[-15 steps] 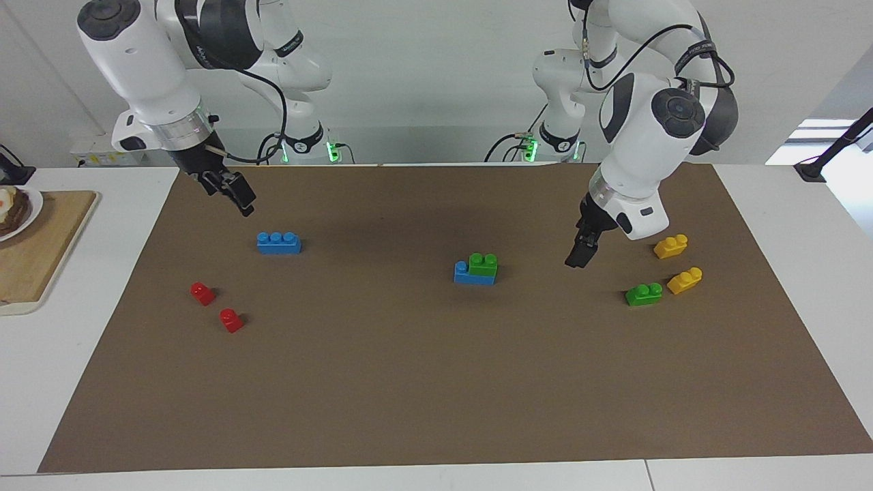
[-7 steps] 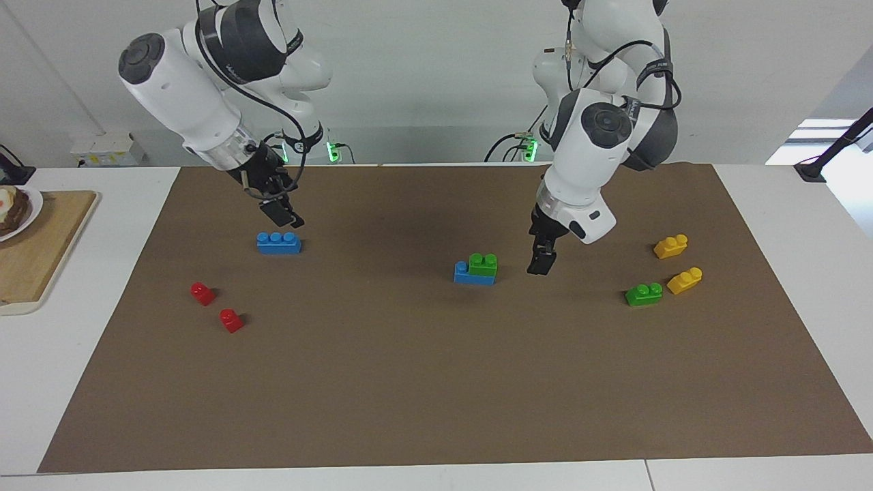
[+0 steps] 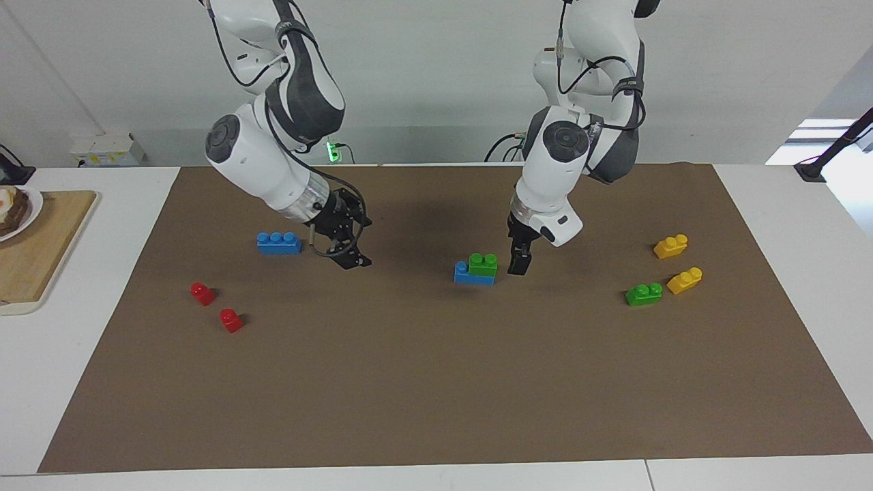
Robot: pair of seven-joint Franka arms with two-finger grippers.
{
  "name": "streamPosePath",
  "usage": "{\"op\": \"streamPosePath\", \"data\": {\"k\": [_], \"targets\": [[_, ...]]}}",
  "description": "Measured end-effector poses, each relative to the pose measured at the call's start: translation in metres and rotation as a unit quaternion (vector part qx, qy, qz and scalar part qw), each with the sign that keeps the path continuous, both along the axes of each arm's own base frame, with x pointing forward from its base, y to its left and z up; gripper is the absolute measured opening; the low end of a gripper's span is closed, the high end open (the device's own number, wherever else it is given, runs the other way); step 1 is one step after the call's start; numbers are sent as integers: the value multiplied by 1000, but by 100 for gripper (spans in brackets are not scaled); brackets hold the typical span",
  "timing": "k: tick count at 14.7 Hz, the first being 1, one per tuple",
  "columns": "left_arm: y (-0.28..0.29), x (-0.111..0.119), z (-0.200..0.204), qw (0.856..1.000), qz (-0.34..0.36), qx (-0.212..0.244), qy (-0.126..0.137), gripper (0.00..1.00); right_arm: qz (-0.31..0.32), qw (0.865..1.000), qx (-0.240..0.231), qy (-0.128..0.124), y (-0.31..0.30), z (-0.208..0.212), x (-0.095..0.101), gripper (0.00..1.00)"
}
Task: Remove green block with left arm and hold with right
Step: 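Grasp the green brick with the left gripper while the right gripper grasps the blue brick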
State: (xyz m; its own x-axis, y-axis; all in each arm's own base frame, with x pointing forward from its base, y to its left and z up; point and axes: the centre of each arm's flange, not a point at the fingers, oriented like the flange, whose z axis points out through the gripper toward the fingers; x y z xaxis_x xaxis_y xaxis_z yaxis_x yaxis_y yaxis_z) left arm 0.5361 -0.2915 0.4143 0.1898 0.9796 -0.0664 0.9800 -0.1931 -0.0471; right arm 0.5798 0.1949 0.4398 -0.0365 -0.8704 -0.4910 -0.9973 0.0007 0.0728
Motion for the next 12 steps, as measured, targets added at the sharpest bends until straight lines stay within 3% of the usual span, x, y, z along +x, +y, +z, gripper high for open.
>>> {"op": "streamPosePath", "data": {"k": [7, 12], "targets": [[-45, -28, -21, 999, 26, 26, 10, 100, -13, 1000, 5, -5, 62, -45, -15, 100], [-45, -22, -32, 999, 49, 21, 2, 100, -5, 1000, 0, -15, 94, -70, -27, 100]]}}
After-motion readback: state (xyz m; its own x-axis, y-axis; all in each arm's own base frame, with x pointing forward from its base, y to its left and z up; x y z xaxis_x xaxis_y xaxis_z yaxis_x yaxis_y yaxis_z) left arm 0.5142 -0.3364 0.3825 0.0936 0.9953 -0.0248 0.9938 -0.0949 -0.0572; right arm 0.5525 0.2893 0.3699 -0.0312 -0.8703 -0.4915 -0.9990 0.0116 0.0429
